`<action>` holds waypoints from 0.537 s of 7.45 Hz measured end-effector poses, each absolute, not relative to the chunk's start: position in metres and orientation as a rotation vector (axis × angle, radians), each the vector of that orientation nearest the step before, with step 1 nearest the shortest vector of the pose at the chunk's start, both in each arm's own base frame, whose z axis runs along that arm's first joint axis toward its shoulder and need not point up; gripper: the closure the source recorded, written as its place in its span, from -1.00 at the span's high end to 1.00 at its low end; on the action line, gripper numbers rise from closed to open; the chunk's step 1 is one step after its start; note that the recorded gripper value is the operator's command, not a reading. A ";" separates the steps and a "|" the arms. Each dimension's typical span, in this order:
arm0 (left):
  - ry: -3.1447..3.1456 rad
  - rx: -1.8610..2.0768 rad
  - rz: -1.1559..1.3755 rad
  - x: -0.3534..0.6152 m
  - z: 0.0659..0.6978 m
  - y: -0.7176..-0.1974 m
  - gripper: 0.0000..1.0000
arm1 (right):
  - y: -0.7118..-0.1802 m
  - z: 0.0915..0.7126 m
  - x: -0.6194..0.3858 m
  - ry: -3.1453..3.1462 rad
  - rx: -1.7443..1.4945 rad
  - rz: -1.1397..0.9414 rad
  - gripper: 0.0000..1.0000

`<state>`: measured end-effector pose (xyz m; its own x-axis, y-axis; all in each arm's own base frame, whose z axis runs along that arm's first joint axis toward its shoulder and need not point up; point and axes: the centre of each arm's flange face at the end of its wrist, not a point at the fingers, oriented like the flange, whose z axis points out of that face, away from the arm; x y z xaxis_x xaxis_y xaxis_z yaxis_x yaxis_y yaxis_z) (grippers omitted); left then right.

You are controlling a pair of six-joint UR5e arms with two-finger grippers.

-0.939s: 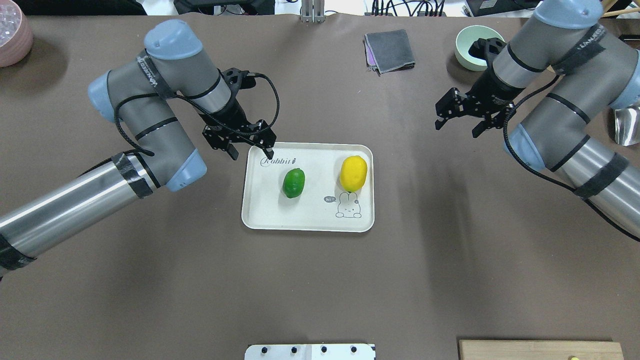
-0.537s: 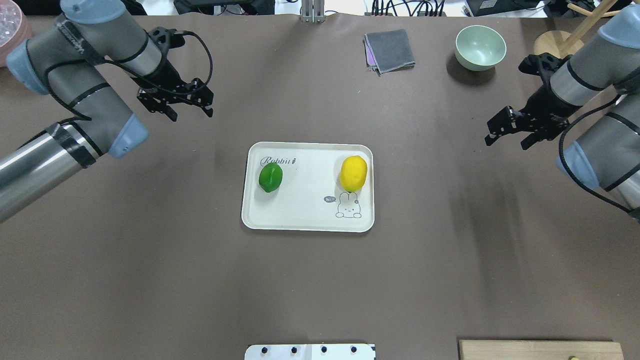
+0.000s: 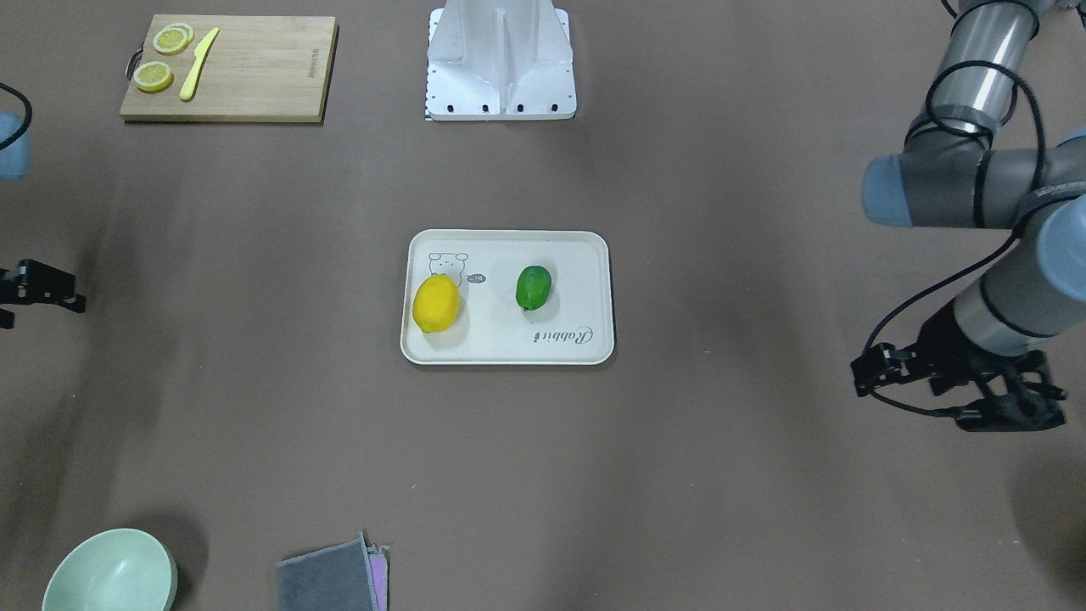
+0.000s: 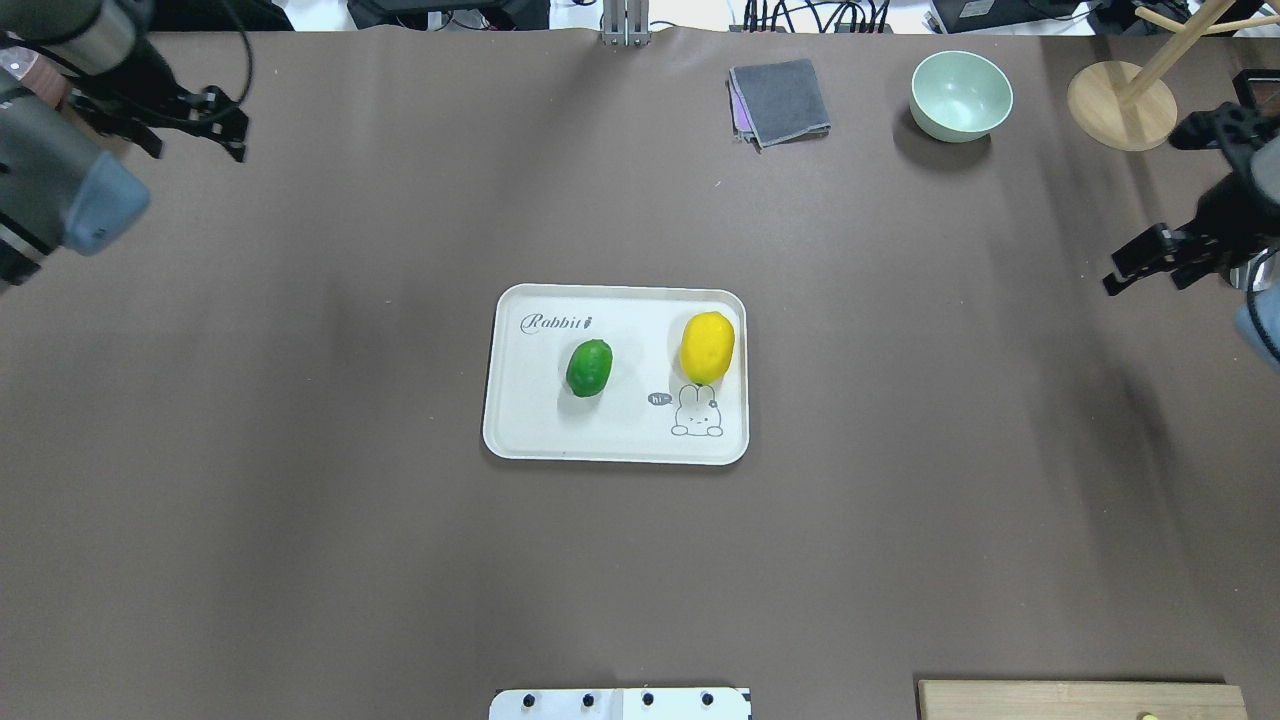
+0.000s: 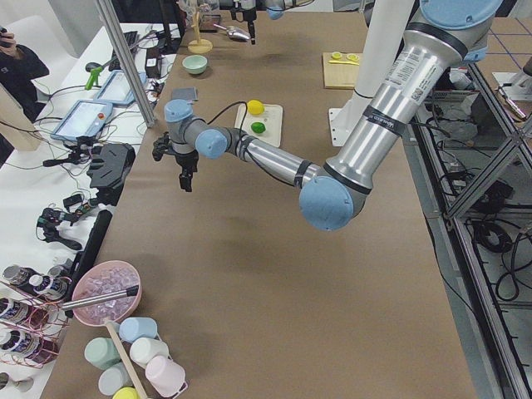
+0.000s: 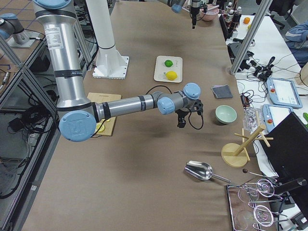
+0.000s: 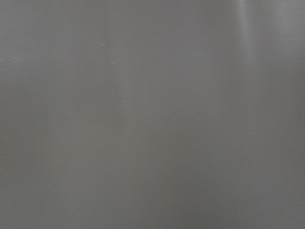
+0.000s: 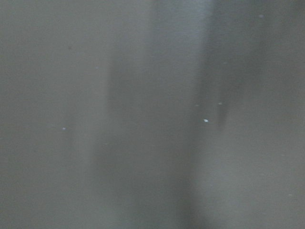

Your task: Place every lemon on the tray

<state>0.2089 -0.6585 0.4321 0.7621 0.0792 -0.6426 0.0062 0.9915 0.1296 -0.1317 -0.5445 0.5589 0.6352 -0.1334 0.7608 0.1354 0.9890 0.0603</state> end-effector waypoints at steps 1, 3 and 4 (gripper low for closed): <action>0.629 0.134 0.095 0.171 0.464 -0.637 0.97 | -0.545 0.570 -0.091 -0.840 -0.014 -0.135 0.98; 0.565 0.109 0.143 0.104 0.532 -0.596 0.97 | -0.539 0.579 -0.025 -0.814 -0.058 -0.063 0.83; 0.566 0.091 0.141 0.082 0.555 -0.580 0.97 | -0.530 0.585 0.003 -0.812 -0.062 -0.041 0.88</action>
